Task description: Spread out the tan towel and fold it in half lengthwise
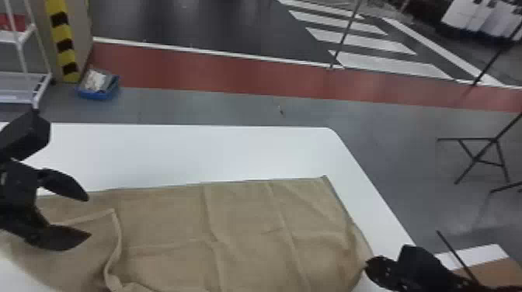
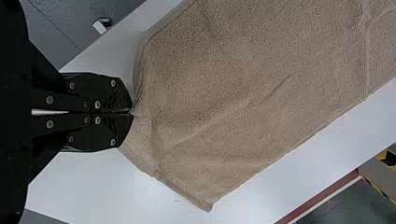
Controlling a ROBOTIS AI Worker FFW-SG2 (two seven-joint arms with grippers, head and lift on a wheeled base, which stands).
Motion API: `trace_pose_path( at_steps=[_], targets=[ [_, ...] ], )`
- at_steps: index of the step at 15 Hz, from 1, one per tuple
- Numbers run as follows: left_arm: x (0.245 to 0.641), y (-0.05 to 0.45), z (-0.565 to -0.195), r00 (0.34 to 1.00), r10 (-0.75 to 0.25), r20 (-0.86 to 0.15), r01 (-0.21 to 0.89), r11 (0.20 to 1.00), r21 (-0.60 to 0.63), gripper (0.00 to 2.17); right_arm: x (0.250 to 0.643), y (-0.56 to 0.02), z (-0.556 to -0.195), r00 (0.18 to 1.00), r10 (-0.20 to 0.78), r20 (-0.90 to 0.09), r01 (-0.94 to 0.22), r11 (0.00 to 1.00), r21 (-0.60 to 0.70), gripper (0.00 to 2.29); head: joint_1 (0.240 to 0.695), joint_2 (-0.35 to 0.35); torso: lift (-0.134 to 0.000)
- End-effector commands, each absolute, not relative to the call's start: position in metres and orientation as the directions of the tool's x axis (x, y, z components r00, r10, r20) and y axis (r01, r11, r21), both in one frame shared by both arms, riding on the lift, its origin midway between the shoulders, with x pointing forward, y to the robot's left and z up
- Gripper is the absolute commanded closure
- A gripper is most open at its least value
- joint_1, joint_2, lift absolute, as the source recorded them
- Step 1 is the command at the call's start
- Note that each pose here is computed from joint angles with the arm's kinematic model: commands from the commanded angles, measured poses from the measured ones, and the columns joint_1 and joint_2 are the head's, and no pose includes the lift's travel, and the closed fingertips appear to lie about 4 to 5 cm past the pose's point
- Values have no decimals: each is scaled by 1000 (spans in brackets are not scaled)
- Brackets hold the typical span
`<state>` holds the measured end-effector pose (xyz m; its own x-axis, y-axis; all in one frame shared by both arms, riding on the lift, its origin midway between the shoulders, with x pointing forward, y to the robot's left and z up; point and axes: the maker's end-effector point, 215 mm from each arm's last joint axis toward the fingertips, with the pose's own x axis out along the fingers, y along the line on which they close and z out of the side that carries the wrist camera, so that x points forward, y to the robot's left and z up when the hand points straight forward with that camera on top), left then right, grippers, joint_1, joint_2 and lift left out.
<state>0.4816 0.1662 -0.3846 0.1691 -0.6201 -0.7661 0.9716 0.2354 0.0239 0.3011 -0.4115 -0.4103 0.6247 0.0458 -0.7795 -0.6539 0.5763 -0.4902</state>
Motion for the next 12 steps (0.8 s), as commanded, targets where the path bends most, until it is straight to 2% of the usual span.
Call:
trace_pose_path(
  at_steps=[1,3,7,12],
  targets=[
    [489,151,-399,136,-620,-773,966,255,-34,265,299,-411,-414,618,43,-785,-656,577,-486,1420,695,-344,-128],
    [499,140,-403,128,-621,-773,964,262,-51,265,298,-411,-415,616,41,-786,-659,575,-486,1420,695,-350,-128],
    [512,141,-421,106,-581,-807,958,276,-73,424,292,-413,-419,609,35,-793,-660,577,-481,1420,695,-350,-128],
    [531,170,-430,147,-517,-843,942,332,-40,549,289,-418,-418,607,27,-794,-659,575,-485,1420,695,-350,-128]
  ],
)
